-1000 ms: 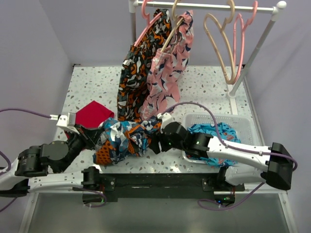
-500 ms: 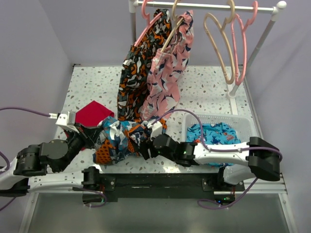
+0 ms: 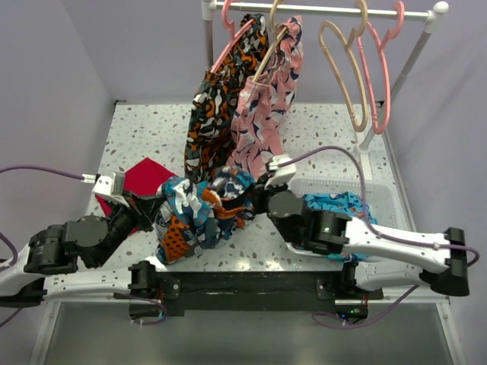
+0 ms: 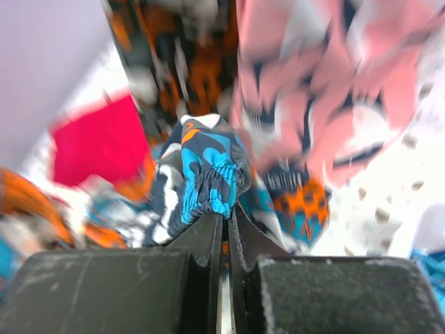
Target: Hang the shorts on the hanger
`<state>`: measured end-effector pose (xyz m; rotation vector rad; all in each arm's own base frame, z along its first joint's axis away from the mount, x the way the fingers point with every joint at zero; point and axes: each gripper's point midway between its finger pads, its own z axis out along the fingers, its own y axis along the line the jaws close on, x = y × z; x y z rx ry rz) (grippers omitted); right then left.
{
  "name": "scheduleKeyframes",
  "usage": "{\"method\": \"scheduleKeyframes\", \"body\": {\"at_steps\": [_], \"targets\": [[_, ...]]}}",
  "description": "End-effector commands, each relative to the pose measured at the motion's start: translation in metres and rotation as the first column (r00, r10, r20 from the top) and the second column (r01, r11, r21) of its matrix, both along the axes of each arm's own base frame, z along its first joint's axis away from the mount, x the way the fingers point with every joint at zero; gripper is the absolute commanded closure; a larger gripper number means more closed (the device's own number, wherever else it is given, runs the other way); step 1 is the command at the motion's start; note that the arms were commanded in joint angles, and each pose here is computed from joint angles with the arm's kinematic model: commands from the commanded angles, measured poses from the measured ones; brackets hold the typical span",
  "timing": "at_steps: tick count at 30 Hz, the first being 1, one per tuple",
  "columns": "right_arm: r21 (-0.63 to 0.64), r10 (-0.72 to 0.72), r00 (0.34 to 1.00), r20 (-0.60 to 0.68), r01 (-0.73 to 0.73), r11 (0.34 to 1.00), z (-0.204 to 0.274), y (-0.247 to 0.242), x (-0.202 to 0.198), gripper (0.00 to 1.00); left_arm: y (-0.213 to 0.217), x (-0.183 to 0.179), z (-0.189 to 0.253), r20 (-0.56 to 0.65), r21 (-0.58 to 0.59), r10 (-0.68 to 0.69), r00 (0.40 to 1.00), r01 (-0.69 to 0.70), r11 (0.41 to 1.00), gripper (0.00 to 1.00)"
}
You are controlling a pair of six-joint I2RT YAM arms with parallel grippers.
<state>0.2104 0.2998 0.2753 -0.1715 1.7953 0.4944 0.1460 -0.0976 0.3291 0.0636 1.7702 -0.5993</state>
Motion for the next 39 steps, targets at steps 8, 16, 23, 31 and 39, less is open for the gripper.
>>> {"method": "scheduleKeyframes", "body": {"at_steps": [8, 16, 23, 31, 39], "targets": [[0.044, -0.146, 0.981, 0.125, 0.142, 0.989, 0.150, -0.088, -0.003, 1.00, -0.088, 0.008, -0.043, 0.064, 0.100, -0.104, 0.992, 0.098, 0.990, 0.94], [-0.058, -0.199, 0.973, 0.118, 0.207, 0.977, 0.131, -0.085, 0.005, 1.00, -0.113, -0.020, -0.107, -0.213, -0.049, -0.169, 0.962, 0.162, 0.986, 0.58], [-0.100, -0.186, 0.977, 0.106, 0.197, 0.975, 0.115, -0.071, 0.008, 1.00, -0.107, -0.058, -0.115, -0.437, -0.231, -0.272, 0.857, 0.186, 0.955, 0.39], [-0.135, -0.148, 0.986, 0.079, 0.158, 0.978, 0.098, -0.054, 0.008, 1.00, -0.099, -0.059, -0.077, -0.535, -0.342, -0.220, 0.816, 0.029, 0.939, 0.48], [-0.115, -0.097, 0.994, 0.052, 0.103, 0.988, 0.094, -0.042, 0.004, 1.00, -0.071, -0.027, -0.052, -0.497, -0.342, -0.021, 0.867, -0.174, 0.923, 0.48]]}}
